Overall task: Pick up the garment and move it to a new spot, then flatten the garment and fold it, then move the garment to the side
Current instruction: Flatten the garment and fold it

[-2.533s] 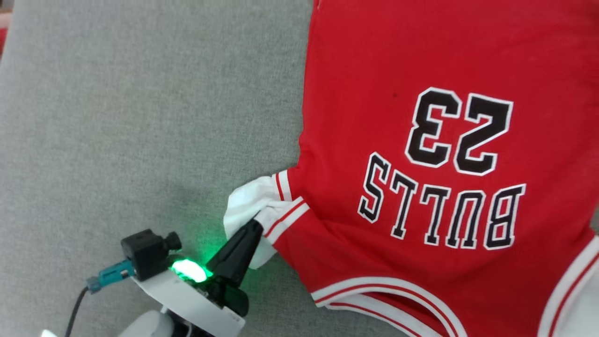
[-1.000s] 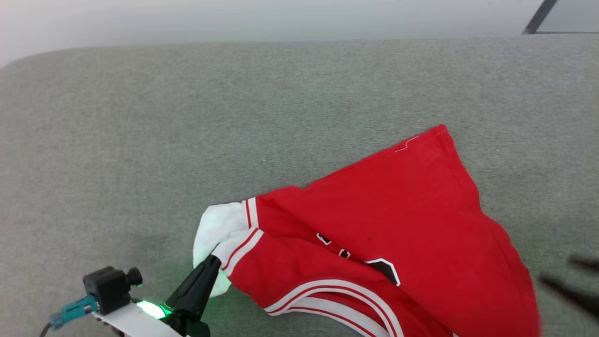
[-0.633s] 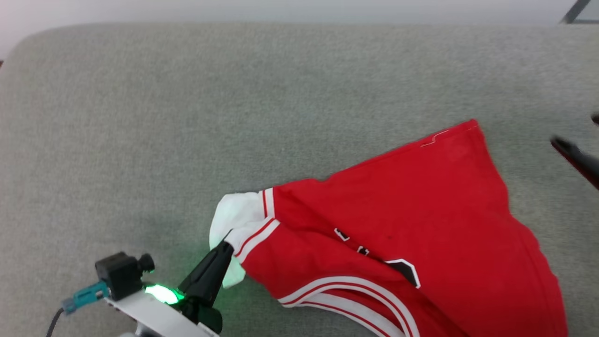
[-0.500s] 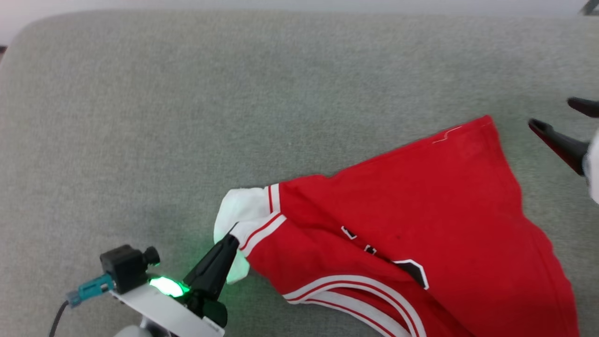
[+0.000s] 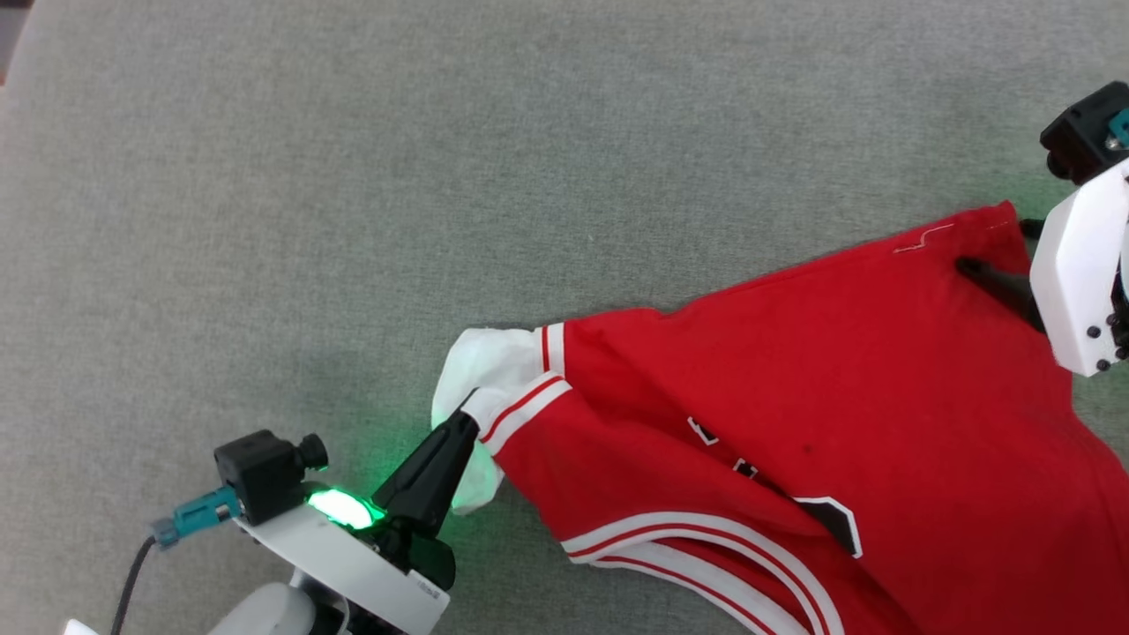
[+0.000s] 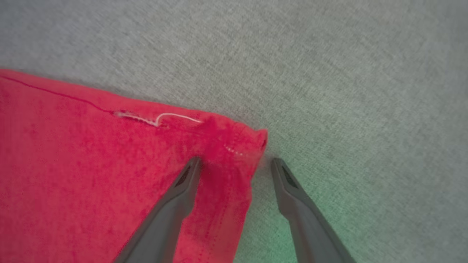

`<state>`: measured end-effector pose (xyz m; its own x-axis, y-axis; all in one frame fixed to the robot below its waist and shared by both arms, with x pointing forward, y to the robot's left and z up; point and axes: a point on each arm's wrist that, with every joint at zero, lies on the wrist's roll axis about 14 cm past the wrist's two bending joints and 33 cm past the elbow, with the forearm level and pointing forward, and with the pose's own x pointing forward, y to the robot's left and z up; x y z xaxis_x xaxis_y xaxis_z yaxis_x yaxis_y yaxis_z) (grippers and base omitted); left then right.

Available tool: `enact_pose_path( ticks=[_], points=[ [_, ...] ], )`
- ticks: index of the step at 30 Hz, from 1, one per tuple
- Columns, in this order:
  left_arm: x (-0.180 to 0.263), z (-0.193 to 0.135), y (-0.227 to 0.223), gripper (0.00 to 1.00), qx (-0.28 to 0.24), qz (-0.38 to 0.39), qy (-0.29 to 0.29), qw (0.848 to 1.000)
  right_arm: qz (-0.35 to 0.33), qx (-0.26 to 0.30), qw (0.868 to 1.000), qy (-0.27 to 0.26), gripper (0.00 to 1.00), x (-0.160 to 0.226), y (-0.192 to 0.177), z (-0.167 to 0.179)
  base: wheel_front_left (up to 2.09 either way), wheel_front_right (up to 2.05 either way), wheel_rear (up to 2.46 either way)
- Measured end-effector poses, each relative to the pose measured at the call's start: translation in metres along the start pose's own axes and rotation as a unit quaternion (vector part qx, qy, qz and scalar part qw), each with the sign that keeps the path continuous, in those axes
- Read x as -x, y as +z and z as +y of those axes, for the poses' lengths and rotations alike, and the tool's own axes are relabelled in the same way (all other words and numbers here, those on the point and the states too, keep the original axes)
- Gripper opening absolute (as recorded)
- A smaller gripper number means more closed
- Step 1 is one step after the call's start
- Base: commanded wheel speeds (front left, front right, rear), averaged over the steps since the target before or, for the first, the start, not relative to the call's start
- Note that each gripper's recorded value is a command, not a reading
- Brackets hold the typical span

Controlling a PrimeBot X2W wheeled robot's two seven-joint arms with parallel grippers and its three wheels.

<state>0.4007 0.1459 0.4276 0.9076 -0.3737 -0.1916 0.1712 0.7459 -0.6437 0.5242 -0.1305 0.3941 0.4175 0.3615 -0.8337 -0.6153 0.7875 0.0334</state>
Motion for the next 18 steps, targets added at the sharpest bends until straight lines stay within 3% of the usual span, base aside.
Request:
enact_pose_path(
  ticks=[1, 2, 4, 12, 18],
  points=[
    [0.000, 0.001, -0.001, 0.00, 0.001, 0.001, 0.003, 1.000, 0.004, -0.001, 1.000, 0.005, 1.00, -0.002, -0.001, 0.001, 0.00, 0.00, 0.00],
    [0.001, 0.003, -0.001, 0.00, 0.001, 0.001, 0.005, 1.000, 0.006, -0.002, 1.000, 0.008, 0.71, -0.004, -0.001, 0.001, 0.00, 0.00, 0.00],
    [0.001, 0.005, -0.002, 0.00, 0.002, 0.001, 0.008, 1.000, 0.011, -0.002, 1.000, 0.014, 0.00, -0.006, -0.002, 0.002, 0.00, 0.00, 0.00],
    [0.002, 0.000, 0.007, 0.00, -0.005, -0.011, 0.002, 1.000, -0.029, -0.022, 0.999, 0.018, 0.00, -0.001, 0.010, 0.002, 0.00, 0.00, 0.00],
    [0.002, -0.002, 0.037, 0.00, -0.035, -0.046, -0.004, 0.998, -0.154, -0.075, 0.985, -0.012, 0.00, 0.026, 0.056, -0.018, 0.00, 0.00, 0.00]
  ],
)
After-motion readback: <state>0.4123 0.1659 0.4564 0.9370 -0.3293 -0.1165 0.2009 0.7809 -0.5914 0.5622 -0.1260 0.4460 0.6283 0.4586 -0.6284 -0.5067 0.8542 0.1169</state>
